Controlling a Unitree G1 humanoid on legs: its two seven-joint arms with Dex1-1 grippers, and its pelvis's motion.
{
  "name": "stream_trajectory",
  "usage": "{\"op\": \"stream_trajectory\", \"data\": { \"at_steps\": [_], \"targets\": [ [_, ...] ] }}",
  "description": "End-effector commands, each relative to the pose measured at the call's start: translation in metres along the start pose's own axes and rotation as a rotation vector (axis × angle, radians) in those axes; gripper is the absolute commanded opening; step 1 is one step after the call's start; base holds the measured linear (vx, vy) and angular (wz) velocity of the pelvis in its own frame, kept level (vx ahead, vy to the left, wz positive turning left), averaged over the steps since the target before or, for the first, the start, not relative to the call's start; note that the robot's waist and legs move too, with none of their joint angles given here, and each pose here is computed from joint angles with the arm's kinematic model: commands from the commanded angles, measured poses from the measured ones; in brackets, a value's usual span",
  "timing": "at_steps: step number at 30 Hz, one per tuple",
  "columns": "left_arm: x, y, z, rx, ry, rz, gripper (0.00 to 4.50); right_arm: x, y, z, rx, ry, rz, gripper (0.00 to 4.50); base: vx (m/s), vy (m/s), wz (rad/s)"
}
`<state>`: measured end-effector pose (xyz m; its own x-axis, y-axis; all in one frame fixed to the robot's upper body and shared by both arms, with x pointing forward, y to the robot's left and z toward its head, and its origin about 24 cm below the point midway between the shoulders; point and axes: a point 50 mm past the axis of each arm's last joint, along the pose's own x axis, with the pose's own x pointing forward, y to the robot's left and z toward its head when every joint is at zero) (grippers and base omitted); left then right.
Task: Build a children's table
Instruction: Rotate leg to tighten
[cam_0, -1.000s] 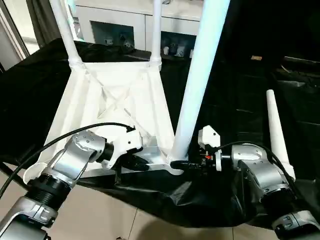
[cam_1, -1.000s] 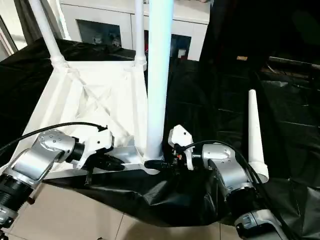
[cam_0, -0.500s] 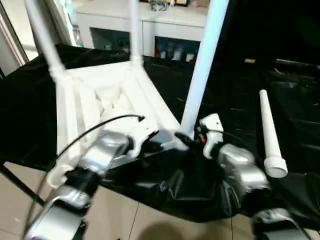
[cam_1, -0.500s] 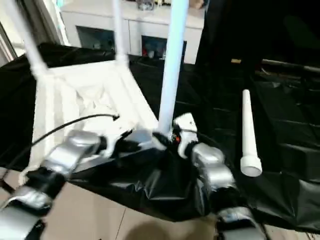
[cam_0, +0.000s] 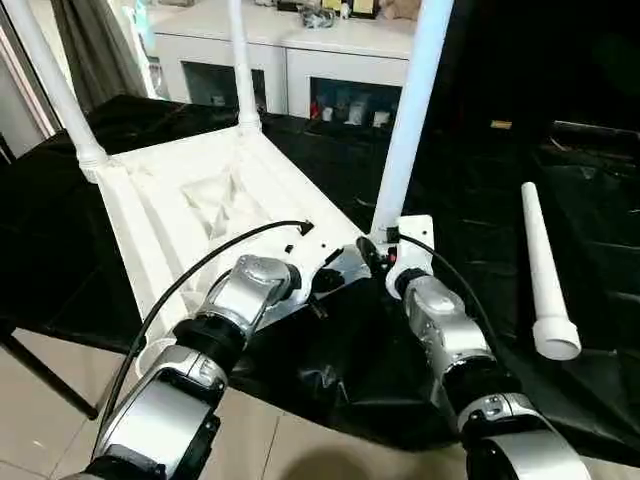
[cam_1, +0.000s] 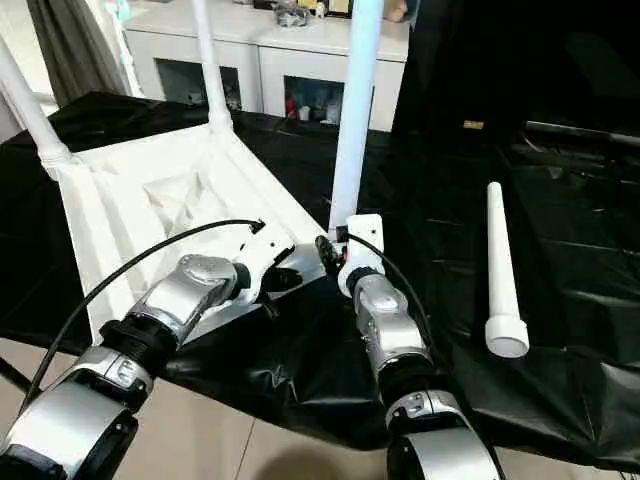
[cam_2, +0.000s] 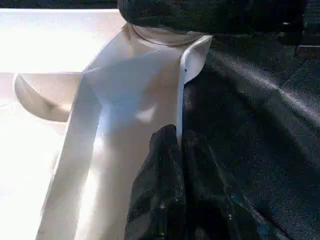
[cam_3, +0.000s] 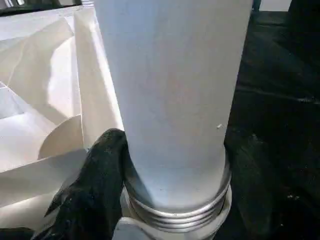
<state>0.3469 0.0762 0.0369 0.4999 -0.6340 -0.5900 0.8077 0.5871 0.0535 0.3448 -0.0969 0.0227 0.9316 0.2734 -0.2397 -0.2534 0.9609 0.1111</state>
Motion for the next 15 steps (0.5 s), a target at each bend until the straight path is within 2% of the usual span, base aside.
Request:
{"op": "stream_trajectory", "data": {
  "at_steps": [1,5,7,10,12,15],
  "targets": [
    [0.003,0.001,-0.019,0.005,0.097,0.054,0.0,-0.002,0.037,-0.018,0.032,0.063,0.191,3.18,0.0,0.0,0.0],
    [-0.003,0.004,-0.022,0.058,0.106,0.03,0.0,-0.003,0.014,-0.007,-0.03,0.007,0.182,3.6,0.0,0.0,0.0],
    [-0.006,0.004,-0.023,0.066,0.103,0.009,0.0,-0.005,0.007,-0.004,-0.11,0.001,0.23,3.66,0.0,0.0,0.0],
    [-0.015,0.004,-0.026,0.101,0.088,-0.039,0.0,-0.013,-0.004,0.005,-0.163,-0.016,0.374,3.66,0.0,0.0,0.0],
    [-0.025,0.003,-0.031,0.144,0.059,-0.117,0.0,-0.027,-0.016,0.01,-0.234,-0.006,0.547,3.66,0.025,-0.001,-0.01],
    [-0.032,-0.004,-0.034,0.192,0.001,-0.239,0.0,-0.038,-0.023,0.011,-0.277,0.014,0.663,3.66,0.066,-0.002,-0.01]
  ]
}}
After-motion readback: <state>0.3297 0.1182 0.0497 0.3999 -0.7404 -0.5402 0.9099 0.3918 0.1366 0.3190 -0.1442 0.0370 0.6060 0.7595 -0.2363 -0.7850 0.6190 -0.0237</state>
